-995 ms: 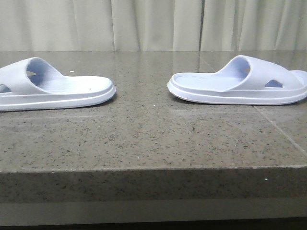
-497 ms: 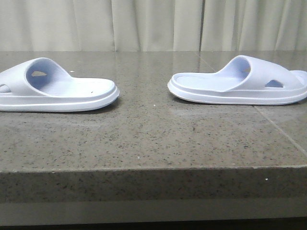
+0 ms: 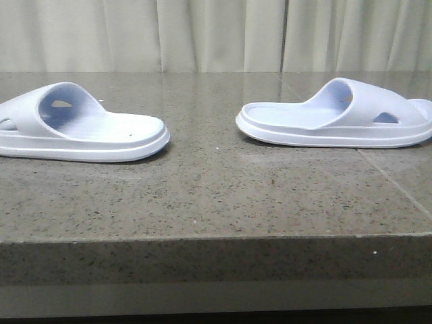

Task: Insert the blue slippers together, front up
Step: 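Lower the left gripper to the heel of the slipper nearest it, then grasp the slipper heel with the left gripper and lift it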

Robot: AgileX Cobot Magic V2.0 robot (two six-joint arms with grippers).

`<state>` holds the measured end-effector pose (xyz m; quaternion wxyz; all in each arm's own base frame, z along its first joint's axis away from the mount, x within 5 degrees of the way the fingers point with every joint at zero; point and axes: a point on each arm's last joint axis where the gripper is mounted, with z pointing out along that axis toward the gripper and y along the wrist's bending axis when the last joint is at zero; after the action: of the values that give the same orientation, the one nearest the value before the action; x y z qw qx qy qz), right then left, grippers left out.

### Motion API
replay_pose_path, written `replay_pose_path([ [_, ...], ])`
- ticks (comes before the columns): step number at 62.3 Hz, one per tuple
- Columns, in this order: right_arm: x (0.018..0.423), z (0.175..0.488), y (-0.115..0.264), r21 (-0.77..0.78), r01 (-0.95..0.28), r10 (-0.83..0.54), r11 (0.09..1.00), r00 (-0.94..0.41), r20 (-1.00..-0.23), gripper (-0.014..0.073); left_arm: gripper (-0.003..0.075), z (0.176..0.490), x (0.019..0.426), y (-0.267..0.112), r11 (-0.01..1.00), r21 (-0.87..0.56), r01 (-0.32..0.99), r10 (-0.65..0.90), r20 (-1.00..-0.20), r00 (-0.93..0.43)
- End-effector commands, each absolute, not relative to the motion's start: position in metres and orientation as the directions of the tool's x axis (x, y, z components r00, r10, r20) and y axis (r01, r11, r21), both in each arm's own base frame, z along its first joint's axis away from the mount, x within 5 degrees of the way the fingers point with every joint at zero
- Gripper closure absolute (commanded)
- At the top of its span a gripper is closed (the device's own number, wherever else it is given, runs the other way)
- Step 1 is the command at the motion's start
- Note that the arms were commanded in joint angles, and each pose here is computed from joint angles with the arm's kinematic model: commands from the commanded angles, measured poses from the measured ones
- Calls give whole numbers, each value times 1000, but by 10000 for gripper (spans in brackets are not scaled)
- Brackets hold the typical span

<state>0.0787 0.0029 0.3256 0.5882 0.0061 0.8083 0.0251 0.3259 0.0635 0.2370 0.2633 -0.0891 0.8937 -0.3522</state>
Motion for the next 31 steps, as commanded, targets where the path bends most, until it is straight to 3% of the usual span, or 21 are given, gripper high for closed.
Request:
replay_pose_path([
  [1,82,339,2,24,-15,20,1000,-229,-973,74,402,261,328,58,708,-701,84,-358,-458,-814],
  [18,82,339,2,24,-15,20,1000,-229,-973,74,402,251,331,54,697,-711,85,-337,-430,-838],
  [31,82,339,2,24,-15,20,1000,-229,-973,74,402,240,338,30,685,-718,126,-264,-405,-875],
])
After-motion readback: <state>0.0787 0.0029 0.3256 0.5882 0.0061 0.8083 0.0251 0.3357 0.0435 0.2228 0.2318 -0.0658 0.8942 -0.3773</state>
